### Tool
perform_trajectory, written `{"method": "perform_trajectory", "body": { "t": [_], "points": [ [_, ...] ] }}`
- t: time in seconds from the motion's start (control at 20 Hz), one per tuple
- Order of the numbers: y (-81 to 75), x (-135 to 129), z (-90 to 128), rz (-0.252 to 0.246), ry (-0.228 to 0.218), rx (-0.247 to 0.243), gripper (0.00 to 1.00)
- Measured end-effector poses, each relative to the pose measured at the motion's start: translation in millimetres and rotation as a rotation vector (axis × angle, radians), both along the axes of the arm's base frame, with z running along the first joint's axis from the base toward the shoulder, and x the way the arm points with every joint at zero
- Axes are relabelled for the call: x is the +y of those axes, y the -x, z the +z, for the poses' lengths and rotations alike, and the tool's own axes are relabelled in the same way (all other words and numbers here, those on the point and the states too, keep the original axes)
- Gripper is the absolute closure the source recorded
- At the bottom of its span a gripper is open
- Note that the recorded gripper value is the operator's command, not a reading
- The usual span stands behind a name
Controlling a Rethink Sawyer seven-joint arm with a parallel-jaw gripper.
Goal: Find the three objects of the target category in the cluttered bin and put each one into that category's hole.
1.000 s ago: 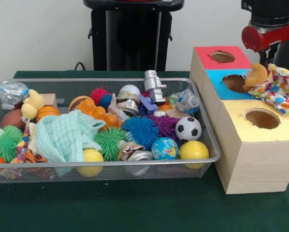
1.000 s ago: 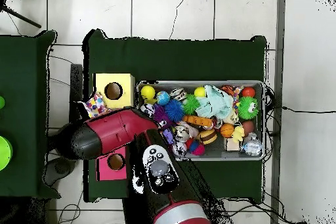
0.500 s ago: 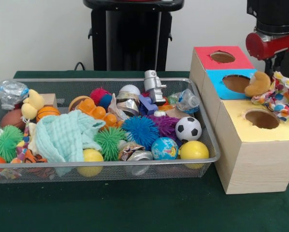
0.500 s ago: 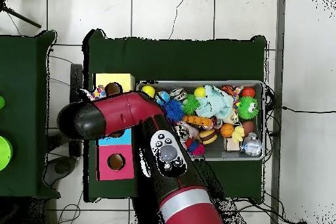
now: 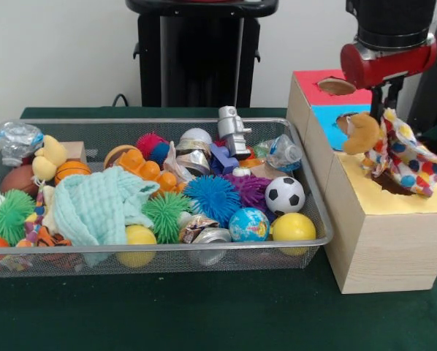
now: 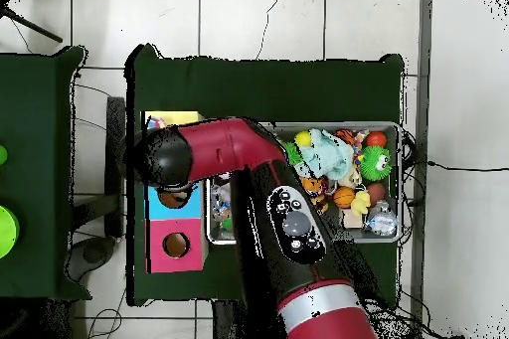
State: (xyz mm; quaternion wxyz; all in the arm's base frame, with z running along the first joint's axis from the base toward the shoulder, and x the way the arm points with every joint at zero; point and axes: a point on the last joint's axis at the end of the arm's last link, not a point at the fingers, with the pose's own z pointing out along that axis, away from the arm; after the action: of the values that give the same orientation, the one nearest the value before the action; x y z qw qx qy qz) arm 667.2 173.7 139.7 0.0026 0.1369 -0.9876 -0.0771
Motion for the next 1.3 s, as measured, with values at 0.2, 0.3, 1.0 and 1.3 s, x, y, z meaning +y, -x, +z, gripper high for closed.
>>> {"method": "perform_trajectory", "body": {
  "t": [0.2,0.3,1.0,1.3],
  "points": [
    [-13.8,-29.6,6.0,-0.041,0.006,0.004,1.0],
    [-20.8,-44.5,9.3,-0.062,0.008,0.002,1.0],
    [-21.7,-31.9,5.7,-0.017,0.036,-0.055,1.0],
    [-5.7,11.4,-3.1,0.048,0.028,-0.103,1.0]
  ]
}}
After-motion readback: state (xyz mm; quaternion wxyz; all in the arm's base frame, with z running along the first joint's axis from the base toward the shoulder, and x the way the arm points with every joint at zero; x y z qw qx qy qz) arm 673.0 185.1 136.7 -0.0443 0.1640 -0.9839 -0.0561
